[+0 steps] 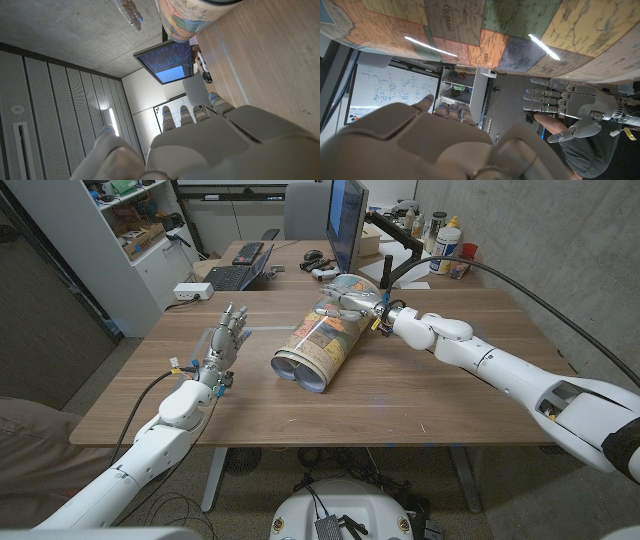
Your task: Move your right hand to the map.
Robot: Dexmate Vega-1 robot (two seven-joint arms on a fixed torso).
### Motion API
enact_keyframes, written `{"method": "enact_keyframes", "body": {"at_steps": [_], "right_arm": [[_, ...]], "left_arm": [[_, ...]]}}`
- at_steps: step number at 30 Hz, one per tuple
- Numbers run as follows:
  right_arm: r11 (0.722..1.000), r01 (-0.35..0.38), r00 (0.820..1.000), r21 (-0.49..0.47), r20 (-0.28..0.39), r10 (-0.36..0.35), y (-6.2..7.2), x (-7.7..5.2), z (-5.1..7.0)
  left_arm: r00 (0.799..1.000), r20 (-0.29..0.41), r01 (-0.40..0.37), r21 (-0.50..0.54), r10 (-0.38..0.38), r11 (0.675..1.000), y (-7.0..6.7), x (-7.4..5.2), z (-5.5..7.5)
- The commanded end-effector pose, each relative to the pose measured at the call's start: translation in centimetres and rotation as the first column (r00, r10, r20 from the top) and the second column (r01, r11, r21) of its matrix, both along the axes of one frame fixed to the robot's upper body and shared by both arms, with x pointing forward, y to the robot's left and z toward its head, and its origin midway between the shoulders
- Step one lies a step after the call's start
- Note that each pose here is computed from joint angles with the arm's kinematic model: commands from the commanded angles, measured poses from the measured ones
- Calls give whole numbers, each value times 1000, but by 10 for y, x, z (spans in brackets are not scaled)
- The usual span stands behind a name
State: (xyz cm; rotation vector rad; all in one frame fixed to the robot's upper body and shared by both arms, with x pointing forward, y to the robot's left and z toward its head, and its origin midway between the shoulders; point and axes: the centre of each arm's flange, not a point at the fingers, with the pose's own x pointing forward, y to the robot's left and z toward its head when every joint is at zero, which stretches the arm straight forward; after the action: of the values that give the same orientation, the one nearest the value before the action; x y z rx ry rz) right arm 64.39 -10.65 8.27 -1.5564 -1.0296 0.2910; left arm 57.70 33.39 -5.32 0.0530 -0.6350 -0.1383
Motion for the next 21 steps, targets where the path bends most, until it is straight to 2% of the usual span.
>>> {"method": "enact_keyframes", "body": {"at_steps": [1, 21], "right_arm": [[999, -8, 1000, -32, -20, 8, 15, 8, -4], [998, -21, 999, -61, -44, 18, 26, 18, -9]], "left_arm": [[1000, -8, 0, -6, 0, 1000, 4, 0, -4], [1000, -13, -6, -19, 6, 1000, 4, -1, -7]]}}
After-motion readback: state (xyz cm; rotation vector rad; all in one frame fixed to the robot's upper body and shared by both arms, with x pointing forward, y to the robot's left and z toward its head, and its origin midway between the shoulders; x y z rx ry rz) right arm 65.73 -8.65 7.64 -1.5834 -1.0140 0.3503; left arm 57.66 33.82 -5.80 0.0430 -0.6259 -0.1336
